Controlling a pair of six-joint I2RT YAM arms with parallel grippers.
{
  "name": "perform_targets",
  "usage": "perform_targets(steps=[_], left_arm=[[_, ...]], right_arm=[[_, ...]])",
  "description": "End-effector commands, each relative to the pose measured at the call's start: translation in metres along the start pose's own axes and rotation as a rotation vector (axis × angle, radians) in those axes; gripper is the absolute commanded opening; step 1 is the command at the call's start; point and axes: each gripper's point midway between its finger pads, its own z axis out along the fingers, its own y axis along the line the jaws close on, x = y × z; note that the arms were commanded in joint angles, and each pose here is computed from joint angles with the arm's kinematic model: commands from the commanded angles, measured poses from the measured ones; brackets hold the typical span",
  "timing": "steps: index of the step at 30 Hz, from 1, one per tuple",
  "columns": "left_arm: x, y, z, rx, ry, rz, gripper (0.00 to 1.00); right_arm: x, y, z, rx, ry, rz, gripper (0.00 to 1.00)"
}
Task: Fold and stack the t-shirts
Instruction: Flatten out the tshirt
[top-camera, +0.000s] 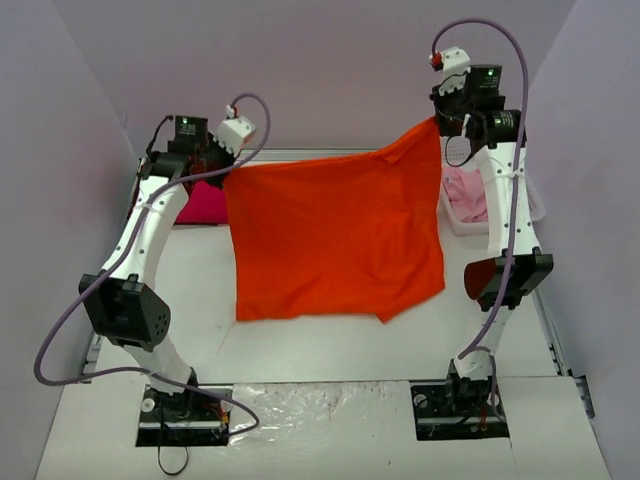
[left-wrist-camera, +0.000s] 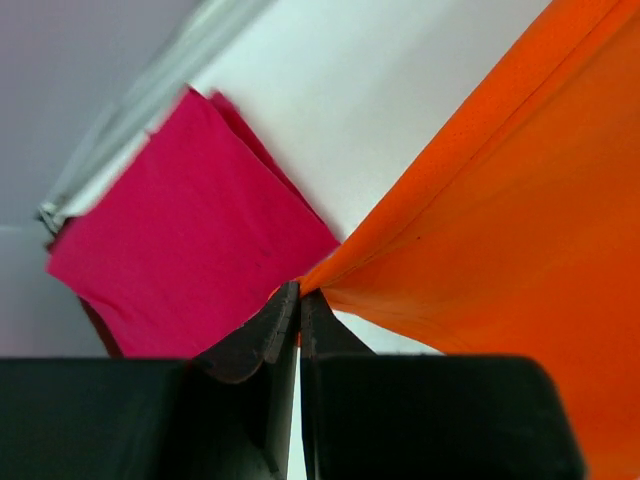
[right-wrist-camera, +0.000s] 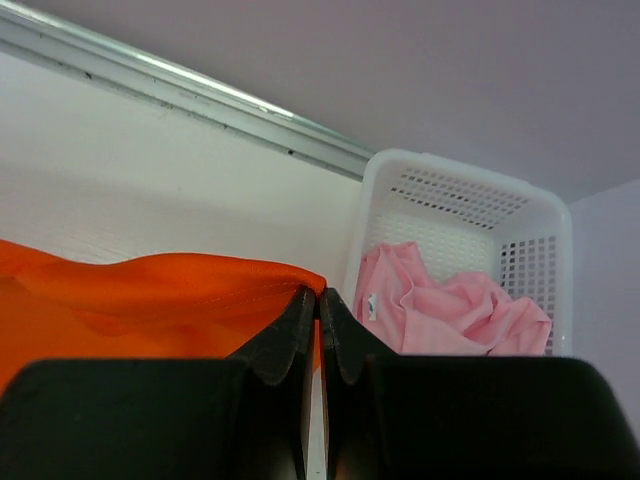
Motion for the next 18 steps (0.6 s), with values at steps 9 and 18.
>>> perform_targets(steps=[9, 18], left_arm=[[-0.098, 0.008, -0.183, -0.187, -0.382, 0.06, 0.02], [0.037, -0.063, -0.156, -0.024, -0.153, 0.179, 0.02]], right_arm=[[-0.09, -0.012, -0.188, 0.131, -0.359, -0.043, 0.0], [0.035, 0.033, -0.234, 0.074, -0.203, -0.049, 0.0]])
